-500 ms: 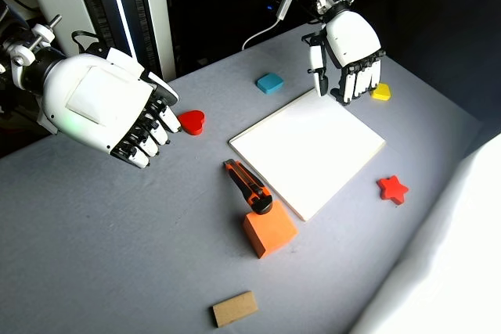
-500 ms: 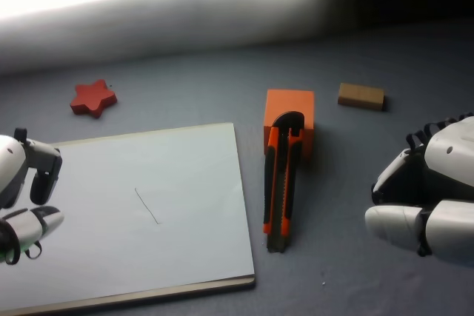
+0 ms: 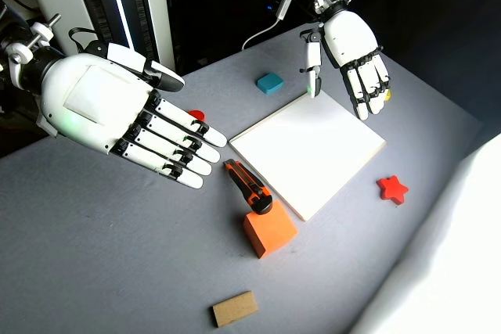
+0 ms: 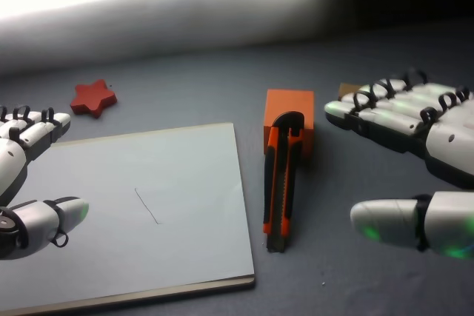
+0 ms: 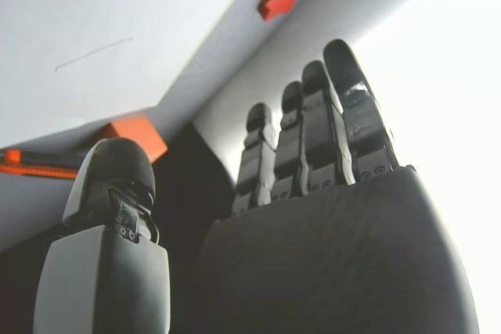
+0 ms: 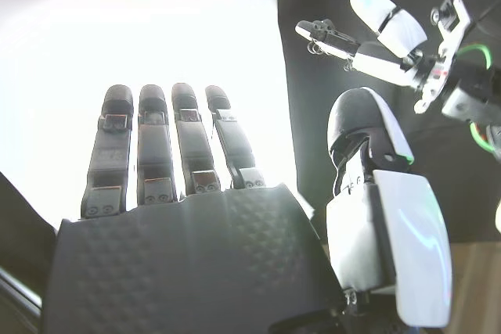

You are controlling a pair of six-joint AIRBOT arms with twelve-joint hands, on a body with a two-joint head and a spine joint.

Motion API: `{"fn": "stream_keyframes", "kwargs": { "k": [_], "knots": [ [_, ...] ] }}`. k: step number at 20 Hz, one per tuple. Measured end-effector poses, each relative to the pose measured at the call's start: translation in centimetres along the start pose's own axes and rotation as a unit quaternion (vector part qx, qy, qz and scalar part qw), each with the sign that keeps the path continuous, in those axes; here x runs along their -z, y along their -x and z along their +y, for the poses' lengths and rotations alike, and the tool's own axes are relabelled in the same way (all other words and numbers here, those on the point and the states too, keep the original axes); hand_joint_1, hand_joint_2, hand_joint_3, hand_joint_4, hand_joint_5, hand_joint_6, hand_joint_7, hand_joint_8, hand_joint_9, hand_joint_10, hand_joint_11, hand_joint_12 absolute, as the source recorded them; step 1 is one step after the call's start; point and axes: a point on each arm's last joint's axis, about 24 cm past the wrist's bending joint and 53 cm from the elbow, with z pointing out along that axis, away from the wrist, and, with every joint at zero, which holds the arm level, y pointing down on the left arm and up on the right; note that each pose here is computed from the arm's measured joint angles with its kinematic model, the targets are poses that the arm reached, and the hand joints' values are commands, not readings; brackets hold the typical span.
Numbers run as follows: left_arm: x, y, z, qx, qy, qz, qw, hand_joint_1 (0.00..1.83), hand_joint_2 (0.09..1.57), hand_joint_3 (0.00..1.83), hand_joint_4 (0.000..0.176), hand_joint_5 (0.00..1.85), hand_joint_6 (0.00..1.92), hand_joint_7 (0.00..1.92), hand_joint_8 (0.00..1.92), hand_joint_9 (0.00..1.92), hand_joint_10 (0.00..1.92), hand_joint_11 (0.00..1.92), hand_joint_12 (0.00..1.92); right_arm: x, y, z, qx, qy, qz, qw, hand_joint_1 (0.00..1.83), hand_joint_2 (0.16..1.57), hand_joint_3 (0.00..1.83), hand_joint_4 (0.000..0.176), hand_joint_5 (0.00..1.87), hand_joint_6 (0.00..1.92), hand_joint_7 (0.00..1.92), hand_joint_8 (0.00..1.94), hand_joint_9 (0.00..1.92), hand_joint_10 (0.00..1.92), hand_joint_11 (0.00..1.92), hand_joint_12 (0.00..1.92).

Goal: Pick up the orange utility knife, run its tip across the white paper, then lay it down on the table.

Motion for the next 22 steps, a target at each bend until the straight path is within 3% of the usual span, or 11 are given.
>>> {"fn": "stream_keyframes", "kwargs": {
  "k": [4,6,7,8,10,12,13,14,15,18,22],
  "knots": [
    [0.0,0.0,0.0,0.001,0.000,0.000,1.0000,0.21,1.29,0.00,0.070,0.00,0.00,0.06,0.00,0.07,0.01,0.00,0.46,-1.2,1.1,0.3,0.128,0.053,0.008,0.9903,0.47,1.16,0.00,0.000,0.00,0.00,0.00,0.00,0.00,0.00,0.00,0.00],
    [0.0,0.0,0.0,0.000,0.000,0.000,1.0000,0.26,1.27,0.00,0.073,0.04,0.01,0.09,0.00,0.11,0.01,0.00,0.63,-1.9,2.2,0.3,0.174,0.079,0.016,0.9815,0.81,1.15,0.00,0.000,0.00,0.00,0.00,0.00,0.00,0.00,0.00,0.00],
    [0.0,-0.1,0.1,-0.001,0.001,0.003,1.0000,0.28,1.26,0.00,0.070,0.06,0.01,0.10,0.00,0.12,0.01,0.00,0.65,-2.2,2.8,0.5,0.187,0.089,0.020,0.9780,0.87,1.17,0.00,0.000,0.00,0.00,0.00,0.00,0.00,0.00,0.00,0.00],
    [-0.1,-0.5,0.2,-0.002,0.001,0.012,0.9999,0.29,1.27,0.00,0.067,0.06,0.01,0.09,0.00,0.11,0.01,0.00,0.62,-2.9,3.5,1.2,0.211,0.127,0.048,0.9681,0.93,1.17,0.00,0.000,0.00,0.00,0.00,0.00,0.00,0.00,0.00,0.00],
    [-0.3,-0.4,0.5,-0.003,0.002,0.012,0.9999,0.28,1.27,0.00,0.077,0.05,0.00,0.08,0.00,0.07,0.00,0.00,0.60,-3.3,3.2,1.7,0.234,0.153,0.066,0.9579,1.06,1.14,0.00,0.000,0.00,0.00,0.00,0.00,0.00,0.00,0.00,0.00],
    [-0.5,0.0,0.7,-0.004,0.005,0.007,1.0000,0.26,1.26,0.00,0.078,0.06,0.01,0.08,0.00,0.11,0.01,0.00,0.63,-3.6,1.8,2.7,0.260,0.190,0.100,0.9413,1.14,1.13,0.00,0.000,0.00,0.00,0.00,0.00,0.00,0.00,0.00,0.00],
    [-0.6,0.1,0.9,-0.002,0.006,0.006,1.0000,0.31,1.26,0.00,0.073,0.07,0.00,0.09,0.01,0.11,0.01,0.00,0.64,-3.8,0.6,3.1,0.273,0.209,0.120,0.9313,1.13,1.14,0.00,0.000,0.00,0.00,0.00,0.00,0.00,0.00,0.00,0.00],
    [-0.6,0.2,0.9,0.003,0.006,0.005,1.0000,0.32,1.27,0.00,0.068,0.06,0.00,0.10,0.01,0.11,0.01,0.00,0.64,-4.2,-0.4,3.1,0.304,0.224,0.136,0.9161,1.13,1.14,0.00,0.000,0.00,0.00,0.00,0.00,0.00,0.00,0.00,0.00],
    [-0.6,0.2,0.7,0.005,0.004,0.005,1.0000,0.33,1.27,0.00,0.065,0.05,0.00,0.10,0.00,0.12,0.01,0.00,0.61,-4.8,-0.9,3.0,0.316,0.228,0.143,0.9097,1.12,1.14,0.00,0.000,0.00,0.00,0.00,0.00,0.00,0.00,0.00,0.00],
    [-0.6,0.2,0.5,0.001,0.002,0.005,1.0000,0.31,1.27,0.00,0.058,0.04,0.00,0.10,0.00,0.12,0.00,0.00,0.58,-6.4,-0.7,3.2,0.313,0.225,0.146,0.9109,1.04,1.20,0.00,0.000,0.00,0.00,0.00,0.00,0.00,0.00,0.00,0.00],
    [-0.5,-0.3,0.3,-0.002,0.001,0.016,0.9999,0.32,1.28,0.00,0.038,0.02,0.00,0.07,0.00,0.08,0.00,0.00,0.54,-8.4,-2.2,3.2,0.322,0.225,0.174,0.9030,1.03,1.20,0.00,0.000,0.00,0.00,0.00,0.00,0.00,0.00,0.00,0.00]
  ]
}}
